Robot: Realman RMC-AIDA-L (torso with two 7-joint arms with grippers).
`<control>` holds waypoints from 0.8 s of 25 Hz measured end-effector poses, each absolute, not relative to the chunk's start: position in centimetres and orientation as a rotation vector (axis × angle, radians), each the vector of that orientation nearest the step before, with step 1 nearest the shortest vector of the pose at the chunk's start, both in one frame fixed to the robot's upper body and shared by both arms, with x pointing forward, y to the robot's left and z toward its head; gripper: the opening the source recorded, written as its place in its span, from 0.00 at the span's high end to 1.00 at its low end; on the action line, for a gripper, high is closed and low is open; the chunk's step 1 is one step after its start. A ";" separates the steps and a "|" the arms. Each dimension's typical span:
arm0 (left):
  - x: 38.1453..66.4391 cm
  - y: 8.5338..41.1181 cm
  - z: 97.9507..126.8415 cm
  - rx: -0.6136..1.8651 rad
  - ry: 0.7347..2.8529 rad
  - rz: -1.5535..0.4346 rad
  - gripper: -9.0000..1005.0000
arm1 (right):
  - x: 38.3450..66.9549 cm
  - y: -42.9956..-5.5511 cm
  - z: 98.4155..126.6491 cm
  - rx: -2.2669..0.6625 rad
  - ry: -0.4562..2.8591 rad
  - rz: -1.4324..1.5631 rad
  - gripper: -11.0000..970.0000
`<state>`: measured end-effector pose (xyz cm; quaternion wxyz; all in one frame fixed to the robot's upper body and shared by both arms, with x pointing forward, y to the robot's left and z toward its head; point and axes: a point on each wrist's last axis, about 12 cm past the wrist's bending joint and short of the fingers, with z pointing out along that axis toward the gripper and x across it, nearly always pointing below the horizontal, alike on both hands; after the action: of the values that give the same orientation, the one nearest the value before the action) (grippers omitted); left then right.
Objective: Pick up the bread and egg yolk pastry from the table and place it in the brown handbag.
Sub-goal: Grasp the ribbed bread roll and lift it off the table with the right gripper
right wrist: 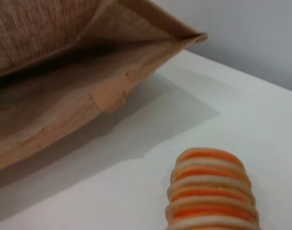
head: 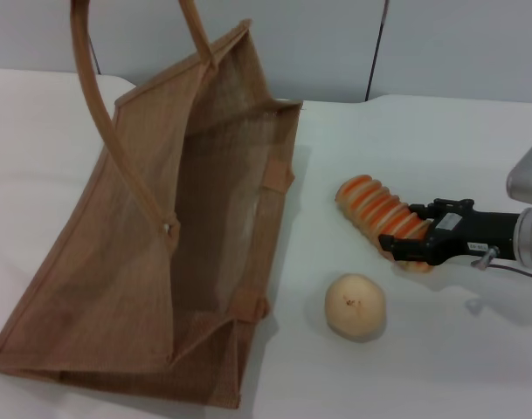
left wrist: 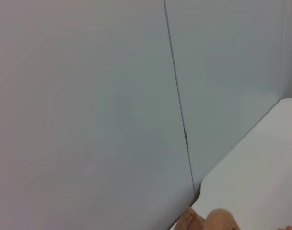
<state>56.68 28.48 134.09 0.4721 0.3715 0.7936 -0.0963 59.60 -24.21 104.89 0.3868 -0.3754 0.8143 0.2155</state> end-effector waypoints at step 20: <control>56.6 28.6 134.1 0.910 1.947 -0.231 0.87 | 60.7 -24.2 106.0 -0.880 2.153 0.559 0.34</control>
<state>56.63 28.59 134.14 0.4705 0.3714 0.7949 -0.0942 60.69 -24.19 106.02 0.3659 -0.3425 0.8375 0.2176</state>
